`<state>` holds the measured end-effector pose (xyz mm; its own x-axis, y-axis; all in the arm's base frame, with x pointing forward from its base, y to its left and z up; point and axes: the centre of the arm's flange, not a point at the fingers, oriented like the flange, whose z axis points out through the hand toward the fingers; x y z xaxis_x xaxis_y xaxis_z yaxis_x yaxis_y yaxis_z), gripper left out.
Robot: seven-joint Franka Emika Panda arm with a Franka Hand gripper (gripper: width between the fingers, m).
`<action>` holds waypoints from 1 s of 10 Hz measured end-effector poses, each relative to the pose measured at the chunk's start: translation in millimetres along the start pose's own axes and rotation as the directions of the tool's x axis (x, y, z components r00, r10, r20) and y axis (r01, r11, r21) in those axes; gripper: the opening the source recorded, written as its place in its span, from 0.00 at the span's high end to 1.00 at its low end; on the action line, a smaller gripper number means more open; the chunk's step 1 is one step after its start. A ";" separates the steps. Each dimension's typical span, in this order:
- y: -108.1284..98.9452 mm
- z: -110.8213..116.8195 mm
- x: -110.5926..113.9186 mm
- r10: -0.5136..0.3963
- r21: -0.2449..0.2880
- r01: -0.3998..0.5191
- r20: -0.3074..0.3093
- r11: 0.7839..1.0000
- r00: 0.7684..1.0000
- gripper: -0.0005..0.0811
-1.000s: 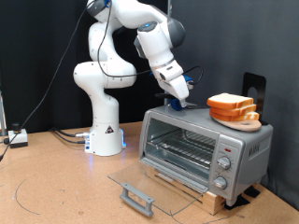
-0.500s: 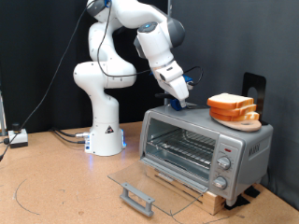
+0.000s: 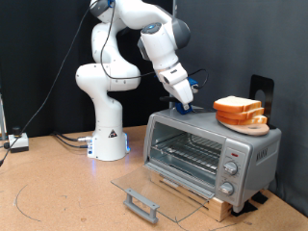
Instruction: Make a piece of toast with the oven
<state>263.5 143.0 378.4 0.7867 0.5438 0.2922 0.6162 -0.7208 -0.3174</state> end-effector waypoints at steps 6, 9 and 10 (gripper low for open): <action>1.6 -0.4 0.5 -0.001 0.000 0.001 0.001 1.000 1.000 0.39; 0.1 0.4 1.6 -0.024 -0.013 0.024 0.000 1.000 1.000 0.39; -0.3 1.0 1.6 -0.026 -0.015 0.026 0.001 1.000 1.000 0.39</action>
<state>264.6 144.5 378.1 0.7704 0.5630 0.2992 0.6359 -0.7125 -0.2965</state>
